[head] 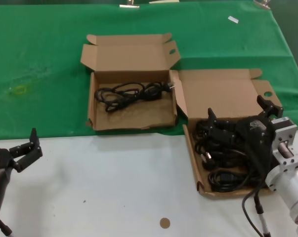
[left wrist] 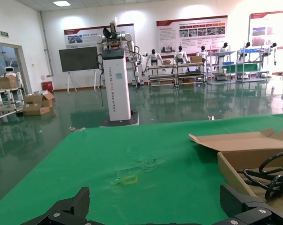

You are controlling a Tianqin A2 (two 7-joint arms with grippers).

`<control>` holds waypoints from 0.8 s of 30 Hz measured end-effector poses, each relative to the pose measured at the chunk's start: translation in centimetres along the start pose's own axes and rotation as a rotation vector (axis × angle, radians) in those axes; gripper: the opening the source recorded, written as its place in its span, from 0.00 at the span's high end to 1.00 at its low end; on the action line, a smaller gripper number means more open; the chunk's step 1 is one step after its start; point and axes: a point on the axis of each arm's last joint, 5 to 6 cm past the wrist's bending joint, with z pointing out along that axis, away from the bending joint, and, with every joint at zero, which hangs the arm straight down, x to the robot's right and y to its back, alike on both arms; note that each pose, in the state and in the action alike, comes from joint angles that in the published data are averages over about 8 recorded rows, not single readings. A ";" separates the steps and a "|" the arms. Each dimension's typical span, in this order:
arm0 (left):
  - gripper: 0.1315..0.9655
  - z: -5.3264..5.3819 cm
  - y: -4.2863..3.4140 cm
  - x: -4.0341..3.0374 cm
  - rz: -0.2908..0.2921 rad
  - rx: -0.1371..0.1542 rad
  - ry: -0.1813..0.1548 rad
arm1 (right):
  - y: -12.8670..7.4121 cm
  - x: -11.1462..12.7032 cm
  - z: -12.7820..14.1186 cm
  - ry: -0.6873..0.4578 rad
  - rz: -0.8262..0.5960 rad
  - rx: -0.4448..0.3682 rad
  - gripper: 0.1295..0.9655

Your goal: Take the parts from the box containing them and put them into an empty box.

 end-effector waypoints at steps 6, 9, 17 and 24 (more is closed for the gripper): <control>0.00 0.0 0.00 0.00 0.000 0.000 0.000 | 0.0 0.0 0.0 0.000 0.000 0.000 0.00; 0.00 0.0 0.00 0.00 0.000 0.000 0.000 | 0.0 0.0 0.0 0.000 0.000 0.000 0.00; 0.00 0.0 0.00 0.00 0.000 0.000 0.000 | 0.0 0.0 0.0 0.000 0.000 0.000 0.00; 0.00 0.0 0.00 0.00 0.000 0.000 0.000 | 0.0 0.0 0.0 0.000 0.000 0.000 0.00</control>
